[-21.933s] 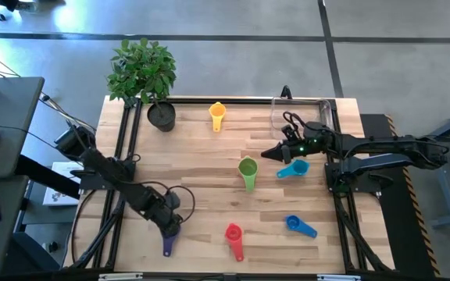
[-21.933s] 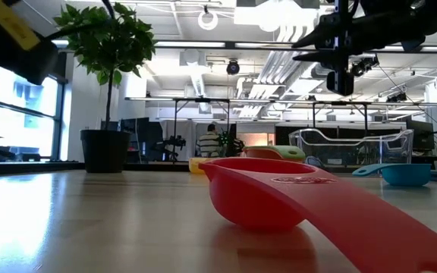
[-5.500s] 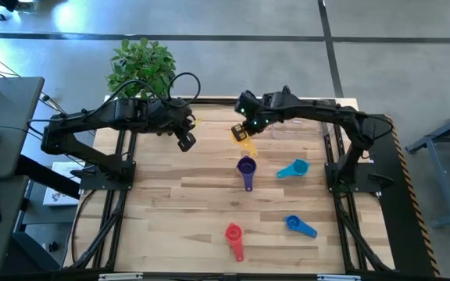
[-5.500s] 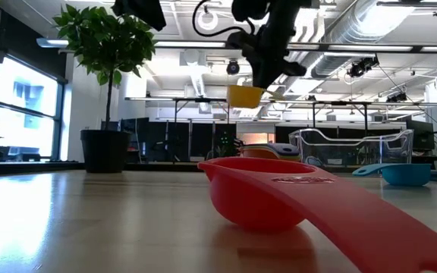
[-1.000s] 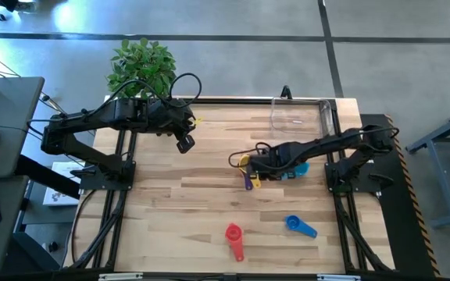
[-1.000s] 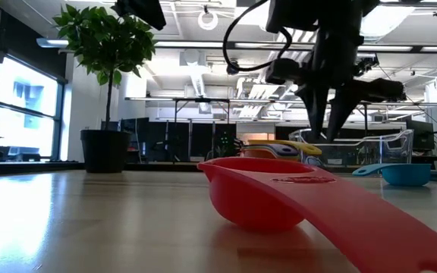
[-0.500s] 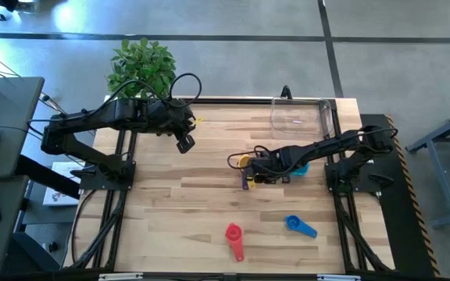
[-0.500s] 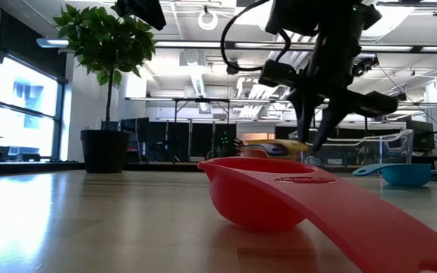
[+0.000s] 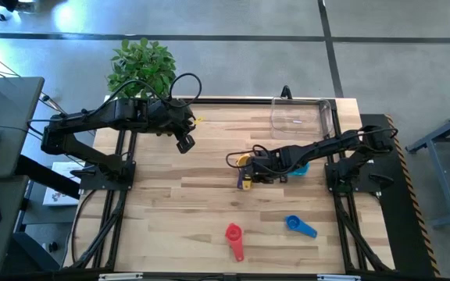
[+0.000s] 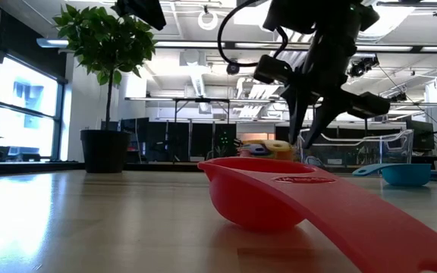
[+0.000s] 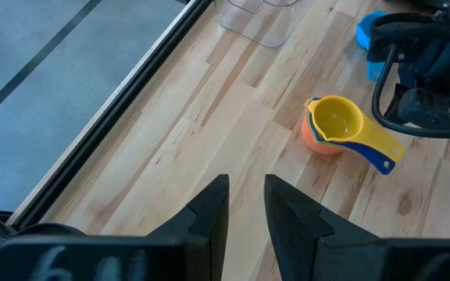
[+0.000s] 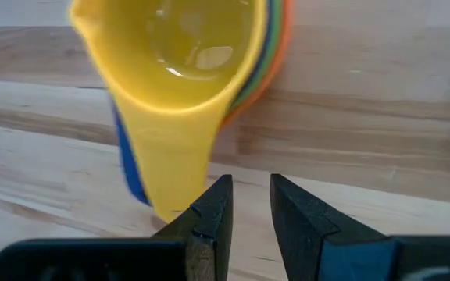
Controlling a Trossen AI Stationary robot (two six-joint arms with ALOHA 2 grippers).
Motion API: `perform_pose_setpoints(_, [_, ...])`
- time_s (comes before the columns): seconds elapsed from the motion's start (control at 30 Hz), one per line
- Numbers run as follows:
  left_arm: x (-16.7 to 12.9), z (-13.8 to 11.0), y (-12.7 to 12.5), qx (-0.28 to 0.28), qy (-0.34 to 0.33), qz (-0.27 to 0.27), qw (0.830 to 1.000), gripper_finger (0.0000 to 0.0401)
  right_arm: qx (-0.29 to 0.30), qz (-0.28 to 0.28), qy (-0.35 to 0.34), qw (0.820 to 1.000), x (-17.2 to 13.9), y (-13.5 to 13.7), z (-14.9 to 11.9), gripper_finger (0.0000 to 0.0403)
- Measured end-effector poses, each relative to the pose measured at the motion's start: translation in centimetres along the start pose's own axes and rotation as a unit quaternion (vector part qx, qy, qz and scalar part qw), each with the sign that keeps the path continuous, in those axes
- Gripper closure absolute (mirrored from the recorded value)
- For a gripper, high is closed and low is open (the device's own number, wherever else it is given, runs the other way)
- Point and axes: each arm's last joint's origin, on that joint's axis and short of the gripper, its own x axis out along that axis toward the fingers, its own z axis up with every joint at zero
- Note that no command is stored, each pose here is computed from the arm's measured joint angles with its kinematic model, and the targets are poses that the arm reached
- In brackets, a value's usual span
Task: Nest measuring cups in basket
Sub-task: Stack the yellow measuring cup on the dark blue measuring cup, then stack the light blue measuring cup on the yellow measuring cup
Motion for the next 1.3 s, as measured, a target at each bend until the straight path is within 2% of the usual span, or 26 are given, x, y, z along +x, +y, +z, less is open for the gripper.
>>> perform_pose_setpoints(0.17, [0.0,0.0,0.0,0.0,0.0,0.0,1.0,0.0325,0.008,-0.003,-0.002,1.0,0.1,-0.1,-0.2,0.0324])
perform_pose_setpoints(0.37, [0.0,0.0,0.0,0.005,0.0,0.0,1.0,0.0325,0.01,-0.013,0.004,1.0,1.6,0.1,-0.5,0.0324])
perform_pose_setpoints(0.6, [0.1,0.0,0.0,0.012,0.0,-0.001,1.0,0.0325,0.011,0.021,0.0,1.0,2.2,0.8,-0.5,0.0324])
perform_pose_setpoints(0.77, [1.5,-1.3,-0.4,0.017,0.044,-0.038,0.998,0.0325,0.011,0.022,-0.002,1.0,2.1,0.8,-0.5,0.0324])
perform_pose_setpoints(0.97, [2.9,-2.6,-0.6,0.013,0.074,-0.031,0.997,0.0325,0.01,0.018,-0.002,1.0,2.1,0.7,-0.5,0.0324])
perform_pose_setpoints(1.17, [2.8,-2.6,-0.7,0.015,0.07,-0.033,0.997,0.0325,0.011,0.012,0.0,1.0,1.1,0.4,-0.5,0.0324])
perform_pose_setpoints(1.3, [2.7,-2.7,-1.1,0.02,0.069,-0.038,0.997,0.0325,0.028,-0.012,-0.025,0.999,-0.4,-0.4,-0.2,0.0324])
